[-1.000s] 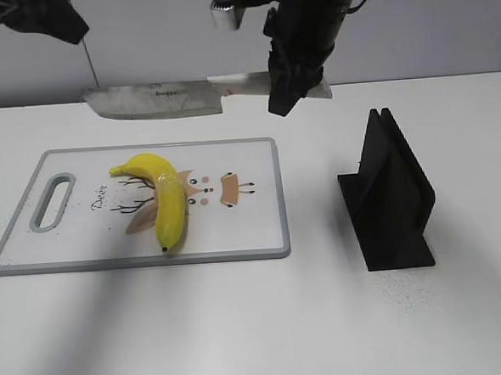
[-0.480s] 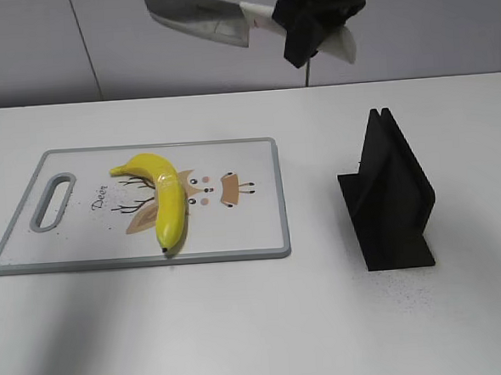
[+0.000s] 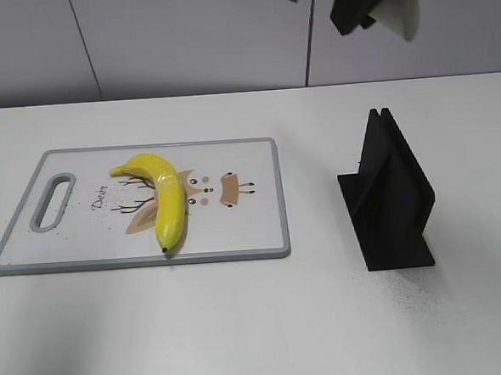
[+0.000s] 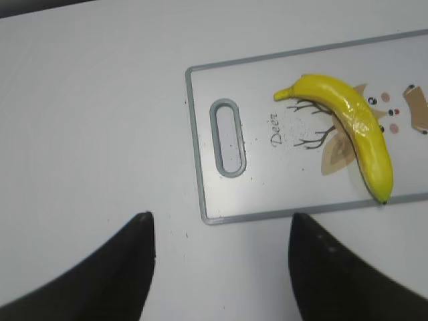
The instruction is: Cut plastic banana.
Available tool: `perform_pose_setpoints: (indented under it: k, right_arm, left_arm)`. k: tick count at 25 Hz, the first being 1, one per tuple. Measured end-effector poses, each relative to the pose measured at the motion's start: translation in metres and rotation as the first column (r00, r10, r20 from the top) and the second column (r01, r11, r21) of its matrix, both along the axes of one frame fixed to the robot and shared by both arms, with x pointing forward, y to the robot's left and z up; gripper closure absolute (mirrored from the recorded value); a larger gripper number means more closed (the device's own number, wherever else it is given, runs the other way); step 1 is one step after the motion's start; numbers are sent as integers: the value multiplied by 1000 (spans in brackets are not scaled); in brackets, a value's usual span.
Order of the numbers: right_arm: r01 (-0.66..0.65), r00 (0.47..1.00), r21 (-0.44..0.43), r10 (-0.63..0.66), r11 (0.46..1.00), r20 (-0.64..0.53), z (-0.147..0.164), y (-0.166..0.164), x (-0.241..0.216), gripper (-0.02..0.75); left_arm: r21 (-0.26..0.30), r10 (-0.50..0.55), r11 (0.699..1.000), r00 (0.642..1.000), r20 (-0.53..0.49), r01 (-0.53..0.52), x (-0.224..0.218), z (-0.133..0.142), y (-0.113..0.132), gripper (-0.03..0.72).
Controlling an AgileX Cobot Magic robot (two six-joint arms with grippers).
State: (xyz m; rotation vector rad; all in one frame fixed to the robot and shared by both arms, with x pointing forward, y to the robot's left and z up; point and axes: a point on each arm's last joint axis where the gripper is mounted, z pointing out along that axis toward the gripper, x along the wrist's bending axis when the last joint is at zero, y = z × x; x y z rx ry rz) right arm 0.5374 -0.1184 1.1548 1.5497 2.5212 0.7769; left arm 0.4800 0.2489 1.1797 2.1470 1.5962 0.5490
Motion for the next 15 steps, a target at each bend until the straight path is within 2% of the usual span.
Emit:
perform_pose_setpoints:
  k: [8, 15]
  right_arm:
    - [26, 993, -46, -31, 999, -110, -25, -26, -48, 577]
    - [78, 980, -67, -89, 995, -177, -53, -42, -78, 577]
  left_arm:
    - [6, 7, 1000, 999, -46, -7, -64, -31, 15, 97]
    - [-8, 18, 1000, 1000, -15, -18, -120, -53, 28, 97]
